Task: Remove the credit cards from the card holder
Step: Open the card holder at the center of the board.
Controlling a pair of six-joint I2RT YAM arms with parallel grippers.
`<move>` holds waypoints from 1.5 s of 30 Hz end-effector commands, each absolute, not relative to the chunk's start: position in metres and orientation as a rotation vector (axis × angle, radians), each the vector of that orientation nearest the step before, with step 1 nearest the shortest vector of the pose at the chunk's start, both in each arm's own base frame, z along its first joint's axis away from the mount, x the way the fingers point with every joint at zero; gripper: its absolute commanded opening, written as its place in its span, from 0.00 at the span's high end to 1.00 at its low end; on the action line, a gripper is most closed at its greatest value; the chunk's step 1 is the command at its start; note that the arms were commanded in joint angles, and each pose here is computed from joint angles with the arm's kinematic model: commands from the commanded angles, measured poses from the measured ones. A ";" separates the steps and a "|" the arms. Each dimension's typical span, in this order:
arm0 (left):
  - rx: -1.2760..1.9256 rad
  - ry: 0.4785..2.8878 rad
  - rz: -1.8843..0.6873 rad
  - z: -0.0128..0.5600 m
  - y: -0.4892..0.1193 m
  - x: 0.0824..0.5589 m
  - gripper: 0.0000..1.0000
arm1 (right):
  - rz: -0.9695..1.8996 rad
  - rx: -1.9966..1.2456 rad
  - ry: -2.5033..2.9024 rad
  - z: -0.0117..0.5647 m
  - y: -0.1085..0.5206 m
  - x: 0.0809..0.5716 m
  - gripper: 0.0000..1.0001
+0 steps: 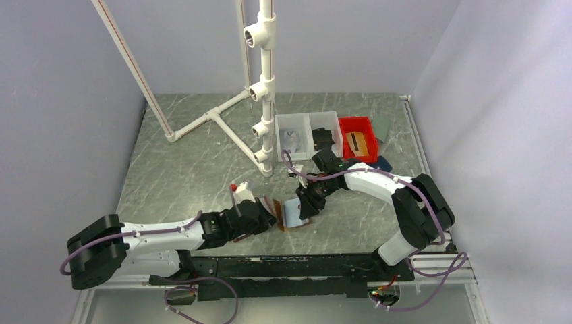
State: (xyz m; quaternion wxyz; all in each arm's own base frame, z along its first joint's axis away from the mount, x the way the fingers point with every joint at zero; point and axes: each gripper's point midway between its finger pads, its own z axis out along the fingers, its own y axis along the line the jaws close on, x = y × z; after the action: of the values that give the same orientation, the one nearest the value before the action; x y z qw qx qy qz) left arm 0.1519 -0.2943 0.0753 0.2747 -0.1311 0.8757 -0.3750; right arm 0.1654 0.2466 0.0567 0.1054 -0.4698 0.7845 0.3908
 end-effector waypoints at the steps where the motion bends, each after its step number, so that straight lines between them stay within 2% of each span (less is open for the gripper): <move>1: -0.372 2.421 -0.798 0.043 -0.255 0.149 0.90 | 1.110 -1.388 2.258 0.065 0.253 0.179 0.72; 4: -0.328 2.418 -0.820 0.040 -0.252 0.145 1.00 | 1.097 -1.391 2.249 0.066 0.252 0.180 0.71; 13: -0.213 2.376 -0.821 0.042 -0.242 0.145 1.00 | 1.026 -1.386 2.248 0.066 0.250 0.188 0.70; 20: -0.089 2.397 -0.781 0.047 -0.241 0.141 0.86 | 0.954 -1.347 2.289 0.058 0.246 0.197 0.67; 21: -0.079 2.413 -0.758 0.044 -0.239 0.141 0.87 | 0.951 -1.345 2.291 0.058 0.246 0.197 0.67; 23: -0.096 2.461 -0.680 0.033 -0.231 0.141 1.00 | 0.915 -1.334 2.292 0.057 0.244 0.202 0.67; 28: -0.095 2.497 -0.620 0.028 -0.228 0.141 1.00 | 0.852 -1.322 2.259 0.063 0.242 0.210 0.69; 29: -0.077 2.493 -0.632 0.031 -0.230 0.141 0.97 | 0.849 -1.333 2.243 0.064 0.242 0.209 0.69; 34: 0.007 2.460 -0.684 0.056 -0.238 0.142 0.66 | 0.810 -1.426 2.167 0.067 0.247 0.202 0.77; 35: 0.014 2.454 -0.689 0.060 -0.238 0.141 0.65 | 0.791 -1.452 2.157 0.064 0.248 0.200 0.79; 39: 0.047 2.423 -0.747 0.079 -0.240 0.139 0.70 | 0.725 -1.498 2.190 0.052 0.252 0.197 0.87; 45: 0.141 2.306 -0.942 0.122 -0.255 0.132 0.69 | 0.664 -1.458 2.238 0.044 0.248 0.204 0.93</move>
State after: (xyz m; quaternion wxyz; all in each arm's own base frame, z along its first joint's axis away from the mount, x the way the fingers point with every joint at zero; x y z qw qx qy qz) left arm 0.1351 -0.2400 0.0843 0.3008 0.0172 0.9051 -0.3000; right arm 0.1899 0.2487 0.0456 0.1750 -0.5278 0.7895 0.2598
